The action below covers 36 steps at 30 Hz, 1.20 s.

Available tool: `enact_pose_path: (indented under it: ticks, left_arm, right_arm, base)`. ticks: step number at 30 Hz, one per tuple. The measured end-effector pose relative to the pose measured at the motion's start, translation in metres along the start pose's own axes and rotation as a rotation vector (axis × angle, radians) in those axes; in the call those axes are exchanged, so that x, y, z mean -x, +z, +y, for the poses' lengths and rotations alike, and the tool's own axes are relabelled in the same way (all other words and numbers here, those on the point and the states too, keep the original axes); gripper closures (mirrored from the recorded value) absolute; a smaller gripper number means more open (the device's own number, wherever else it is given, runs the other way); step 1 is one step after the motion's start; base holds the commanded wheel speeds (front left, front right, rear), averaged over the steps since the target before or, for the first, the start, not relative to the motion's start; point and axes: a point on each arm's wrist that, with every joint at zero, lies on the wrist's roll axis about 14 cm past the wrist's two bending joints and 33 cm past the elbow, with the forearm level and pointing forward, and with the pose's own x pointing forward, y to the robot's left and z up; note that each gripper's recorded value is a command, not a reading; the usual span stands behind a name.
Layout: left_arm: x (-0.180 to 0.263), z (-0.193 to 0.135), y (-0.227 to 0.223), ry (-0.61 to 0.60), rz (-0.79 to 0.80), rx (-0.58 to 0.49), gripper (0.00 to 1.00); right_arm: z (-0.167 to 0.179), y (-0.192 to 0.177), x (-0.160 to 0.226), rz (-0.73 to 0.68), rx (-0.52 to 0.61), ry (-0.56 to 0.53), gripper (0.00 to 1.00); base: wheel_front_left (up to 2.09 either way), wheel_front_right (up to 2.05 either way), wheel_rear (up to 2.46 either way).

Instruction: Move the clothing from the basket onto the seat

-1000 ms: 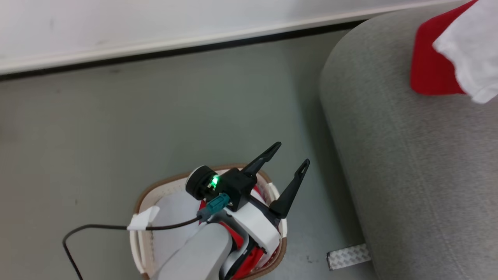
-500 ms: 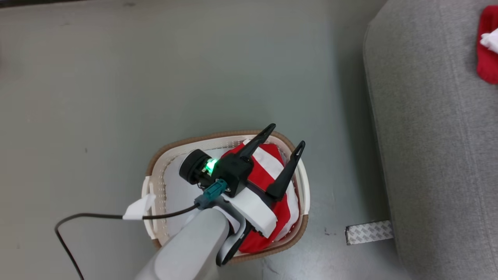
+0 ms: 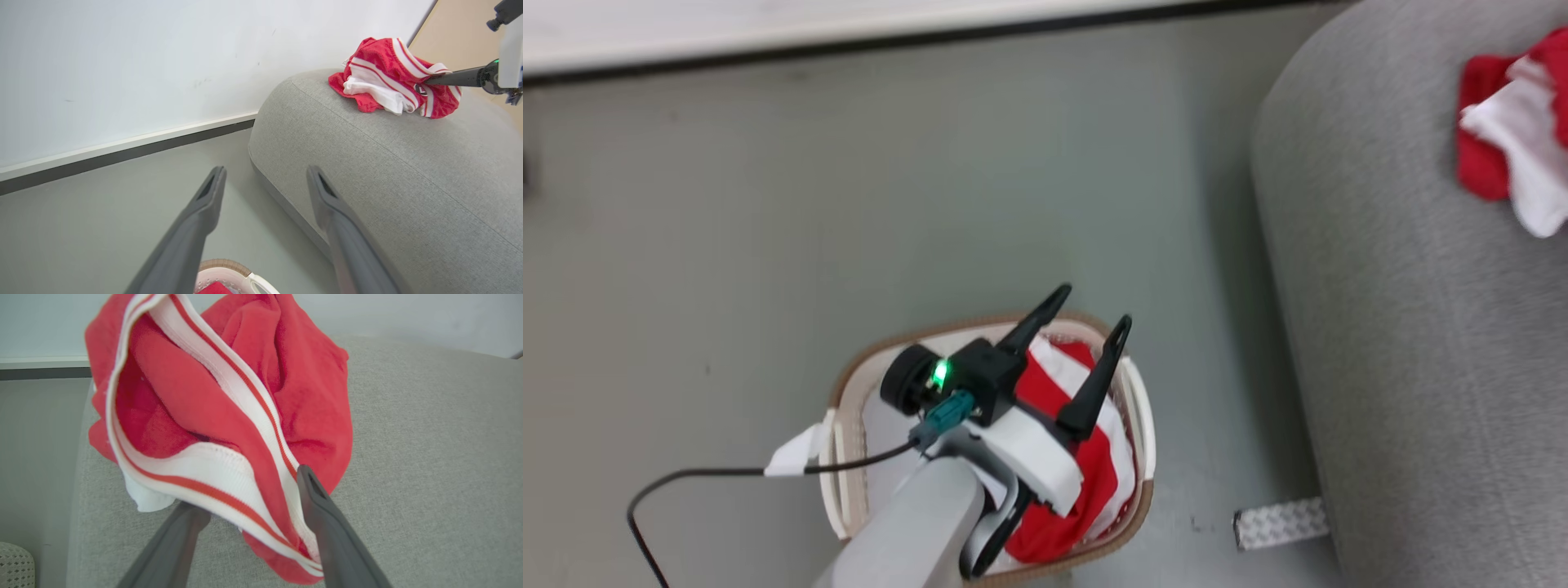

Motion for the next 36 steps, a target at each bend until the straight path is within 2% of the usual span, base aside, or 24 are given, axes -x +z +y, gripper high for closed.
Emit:
enact_pose_path:
  ticks: [4, 7, 11, 12, 13, 15, 20, 24, 28, 36]
  left_arm:
    - [0.012, -0.005, 0.018, 0.035, -0.022, -0.013, 0.0]
    - [0.024, -0.006, 0.036, 0.071, -0.049, -0.033, 0.0]
    - [0.043, -0.004, 0.063, 0.12, -0.102, -0.062, 0.0]
    - [0.043, -0.004, 0.063, 0.12, -0.102, -0.062, 0.0]
    - [0.052, 0.0, 0.082, 0.154, -0.143, -0.082, 0.0]
    - [0.063, 0.007, 0.099, 0.198, -0.186, -0.098, 0.0]
    - [0.098, 0.033, 0.131, 0.34, -0.272, -0.109, 0.0]
    - [0.134, 0.057, 0.138, 0.461, -0.304, -0.109, 0.0]
    - [0.168, 0.074, 0.149, 0.569, -0.358, -0.096, 0.0]
    - [0.21, 0.078, 0.133, 0.674, -0.368, -0.042, 0.0]
  right_arm:
    - [0.008, 0.005, 0.031, -0.011, 0.056, 0.054, 0.0]
    - [-0.001, 0.015, 0.061, -0.044, 0.097, 0.066, 0.0]
    - [0.0, 0.053, 0.102, -0.204, 0.08, 0.106, 0.0]
    - [0.0, 0.053, 0.102, -0.204, 0.08, 0.106, 0.0]
    - [0.001, 0.074, 0.123, -0.313, 0.047, 0.13, 0.0]
    - [0.006, 0.094, 0.144, -0.424, 0.015, 0.163, 0.0]
    - [0.029, 0.116, 0.182, -0.639, -0.032, 0.255, 0.0]
    - [0.056, 0.114, 0.193, -0.711, -0.08, 0.336, 0.0]
    - [0.081, 0.094, 0.191, -0.711, -0.129, 0.391, 0.0]
    - [0.135, 0.063, 0.201, -0.768, -0.242, 0.459, 0.0]
  base:
    - [0.0, 0.0, 0.0]
    - [0.0, 0.0, 0.0]
    - [0.0, 0.0, 0.0]
    - [0.0, 0.0, 0.0]
    - [0.0, 0.0, 0.0]
    - [0.0, 0.0, 0.0]
    - [0.0, 0.0, 0.0]
    - [0.0, 0.0, 0.0]
    - [0.0, 0.0, 0.0]
    - [0.0, 0.0, 0.0]
